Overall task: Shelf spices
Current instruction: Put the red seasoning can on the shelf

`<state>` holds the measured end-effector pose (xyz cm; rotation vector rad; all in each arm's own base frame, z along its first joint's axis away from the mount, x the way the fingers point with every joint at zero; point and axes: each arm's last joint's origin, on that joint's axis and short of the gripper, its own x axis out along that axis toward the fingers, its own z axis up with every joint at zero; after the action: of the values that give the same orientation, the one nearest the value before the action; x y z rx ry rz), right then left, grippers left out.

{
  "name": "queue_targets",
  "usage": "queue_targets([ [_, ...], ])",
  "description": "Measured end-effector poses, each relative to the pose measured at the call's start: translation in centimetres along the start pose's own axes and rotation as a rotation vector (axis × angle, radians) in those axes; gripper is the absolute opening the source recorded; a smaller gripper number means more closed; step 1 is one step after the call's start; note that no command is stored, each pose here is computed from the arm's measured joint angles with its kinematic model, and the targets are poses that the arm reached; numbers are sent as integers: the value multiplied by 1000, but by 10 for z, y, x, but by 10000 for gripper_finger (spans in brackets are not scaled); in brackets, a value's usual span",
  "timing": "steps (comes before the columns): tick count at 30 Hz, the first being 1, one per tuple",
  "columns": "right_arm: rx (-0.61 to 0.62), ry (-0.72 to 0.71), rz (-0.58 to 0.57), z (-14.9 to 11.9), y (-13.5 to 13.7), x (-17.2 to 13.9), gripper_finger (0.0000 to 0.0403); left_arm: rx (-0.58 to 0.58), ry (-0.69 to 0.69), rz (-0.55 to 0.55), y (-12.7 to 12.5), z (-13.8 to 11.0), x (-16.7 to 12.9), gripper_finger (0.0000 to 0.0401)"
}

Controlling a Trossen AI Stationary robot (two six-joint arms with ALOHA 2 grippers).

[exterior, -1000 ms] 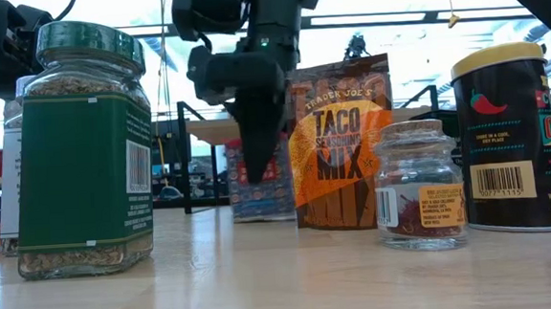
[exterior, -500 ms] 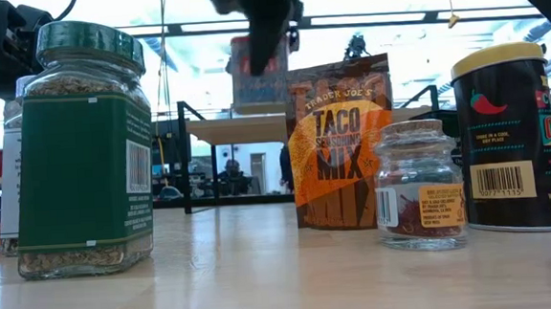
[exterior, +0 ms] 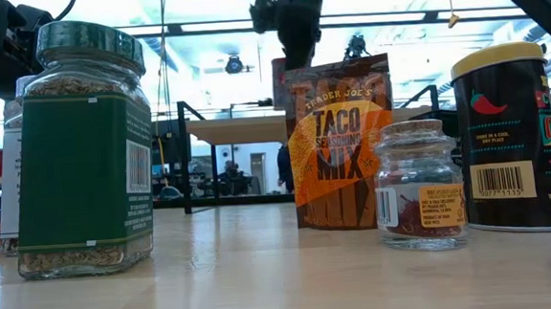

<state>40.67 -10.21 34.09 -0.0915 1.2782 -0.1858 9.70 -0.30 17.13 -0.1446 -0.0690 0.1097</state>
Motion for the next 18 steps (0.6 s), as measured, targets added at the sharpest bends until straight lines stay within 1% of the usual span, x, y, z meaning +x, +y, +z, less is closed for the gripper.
queue_targets([
  [6,9,19,-13,-16,-57,6,203,0,0,0,0,0,0,209],
  [10,27,29,-24,-29,-91,8,203,0,0,0,0,0,0,209],
  [14,47,14,18,-41,-115,9,203,0,0,0,0,0,0,209],
  [18,55,-6,55,-49,-131,9,203,0,0,0,0,0,0,209],
])
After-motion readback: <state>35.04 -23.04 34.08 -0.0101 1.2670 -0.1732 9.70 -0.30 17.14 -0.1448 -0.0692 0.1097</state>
